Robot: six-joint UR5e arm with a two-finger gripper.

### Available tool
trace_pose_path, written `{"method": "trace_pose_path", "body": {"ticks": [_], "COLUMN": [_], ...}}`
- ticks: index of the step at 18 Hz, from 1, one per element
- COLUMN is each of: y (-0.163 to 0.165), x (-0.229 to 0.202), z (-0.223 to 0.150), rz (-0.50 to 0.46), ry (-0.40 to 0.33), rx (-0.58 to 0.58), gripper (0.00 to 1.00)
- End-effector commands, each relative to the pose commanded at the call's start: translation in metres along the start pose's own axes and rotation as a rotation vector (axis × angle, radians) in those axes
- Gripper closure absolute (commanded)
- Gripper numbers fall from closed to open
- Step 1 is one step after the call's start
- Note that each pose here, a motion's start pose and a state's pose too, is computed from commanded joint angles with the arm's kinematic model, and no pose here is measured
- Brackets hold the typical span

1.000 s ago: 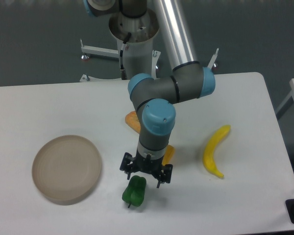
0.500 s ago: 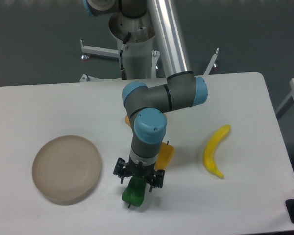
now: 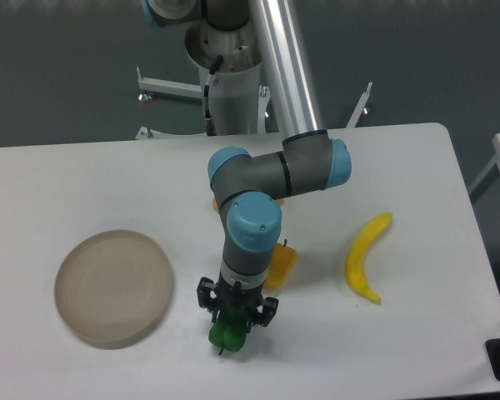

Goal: Pick up the green pepper from the table
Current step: 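Lift the grasped green pepper up off the table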

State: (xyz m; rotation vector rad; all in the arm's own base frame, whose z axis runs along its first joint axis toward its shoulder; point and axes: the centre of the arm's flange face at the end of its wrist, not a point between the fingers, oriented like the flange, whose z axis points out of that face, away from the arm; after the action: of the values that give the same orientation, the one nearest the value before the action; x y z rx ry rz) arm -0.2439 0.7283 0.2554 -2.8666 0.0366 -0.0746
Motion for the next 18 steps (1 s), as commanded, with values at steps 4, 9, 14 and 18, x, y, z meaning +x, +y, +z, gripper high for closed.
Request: {"method": "trace_pose_path", "body": {"ticks": [4,9,14,18], "y": [-0.002,-0.004,0.015,0.043], "x": [-0.003,-0.038,-0.088,-0.128], "z": [-0.01,-0.049,-0.092,-0.123], "rz": [0.006,0.074,0.186,0.262], "ry": [-0.01,-0.086,-0.135,-0.171], "rx": [0.012,0.033,0.033,0.001], "gripper": [0.64,0.64,0.64,0.64]}}
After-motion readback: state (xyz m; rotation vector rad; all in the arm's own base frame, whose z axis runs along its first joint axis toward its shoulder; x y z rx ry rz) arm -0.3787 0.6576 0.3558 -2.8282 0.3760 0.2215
